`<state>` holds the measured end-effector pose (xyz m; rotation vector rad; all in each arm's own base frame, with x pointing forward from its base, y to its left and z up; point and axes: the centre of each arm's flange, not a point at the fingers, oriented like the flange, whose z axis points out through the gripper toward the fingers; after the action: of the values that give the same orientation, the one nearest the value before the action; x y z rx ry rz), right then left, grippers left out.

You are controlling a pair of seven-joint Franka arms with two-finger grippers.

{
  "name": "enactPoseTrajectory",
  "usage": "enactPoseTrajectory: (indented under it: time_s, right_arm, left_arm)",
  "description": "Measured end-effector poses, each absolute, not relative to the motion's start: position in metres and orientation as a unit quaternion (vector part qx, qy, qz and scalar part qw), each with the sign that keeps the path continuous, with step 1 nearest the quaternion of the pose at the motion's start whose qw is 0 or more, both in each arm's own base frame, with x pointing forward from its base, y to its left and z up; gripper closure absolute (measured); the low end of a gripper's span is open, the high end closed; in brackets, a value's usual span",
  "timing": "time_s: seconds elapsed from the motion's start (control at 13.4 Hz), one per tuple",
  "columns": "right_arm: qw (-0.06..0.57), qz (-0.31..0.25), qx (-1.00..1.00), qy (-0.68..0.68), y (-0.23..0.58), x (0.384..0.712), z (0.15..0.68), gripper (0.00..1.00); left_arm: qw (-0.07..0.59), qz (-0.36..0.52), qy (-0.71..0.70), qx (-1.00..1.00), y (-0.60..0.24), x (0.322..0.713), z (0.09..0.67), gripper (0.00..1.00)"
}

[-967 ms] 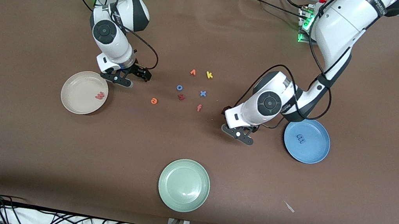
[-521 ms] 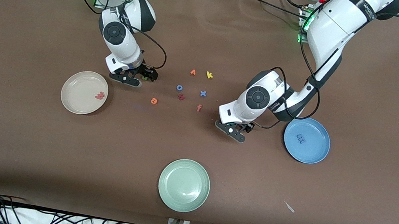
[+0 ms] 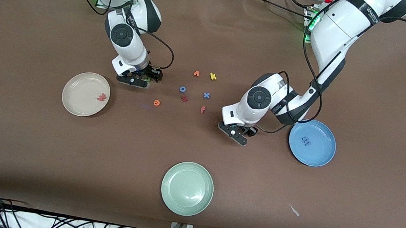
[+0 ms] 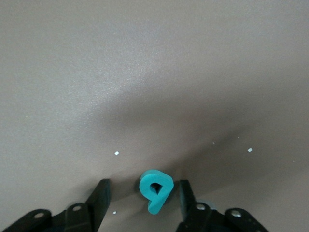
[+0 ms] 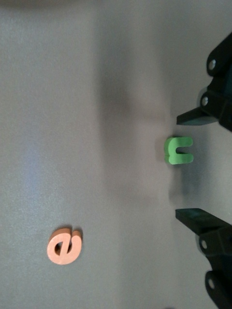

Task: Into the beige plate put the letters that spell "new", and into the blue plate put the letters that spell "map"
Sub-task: 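Carry the teal letter to the blue plate while the right gripper grasps the green letter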

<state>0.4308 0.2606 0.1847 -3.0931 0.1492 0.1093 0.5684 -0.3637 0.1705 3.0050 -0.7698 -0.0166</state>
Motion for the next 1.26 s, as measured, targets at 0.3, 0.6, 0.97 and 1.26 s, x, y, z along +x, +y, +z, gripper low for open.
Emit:
enactPoseTrajectory:
  time_s: [0.3,0.6,0.97,1.26]
  right_arm:
    - [0.023,0.032,-0.999,0.028,0.258,0.426,0.18,0.3]
    - [0.023,0.031,-0.999,0.016,0.256,0.425,0.178,0.39]
    - [0.023,0.03,-0.999,0.007,0.254,0.426,0.178,0.51]
    - [0.024,0.03,-0.999,-0.009,0.254,0.426,0.178,0.55]
  left_arm:
    - [0.019,0.0,-0.246,0.969,-0.362,0.573,0.175,0.72]
    - [0.016,0.007,-0.231,0.973,-0.345,0.591,0.192,0.72]
    - [-0.01,-0.009,-0.236,0.972,-0.267,0.629,0.239,0.72]
    - [-0.026,-0.047,-0.258,0.965,-0.193,0.646,0.261,0.72]
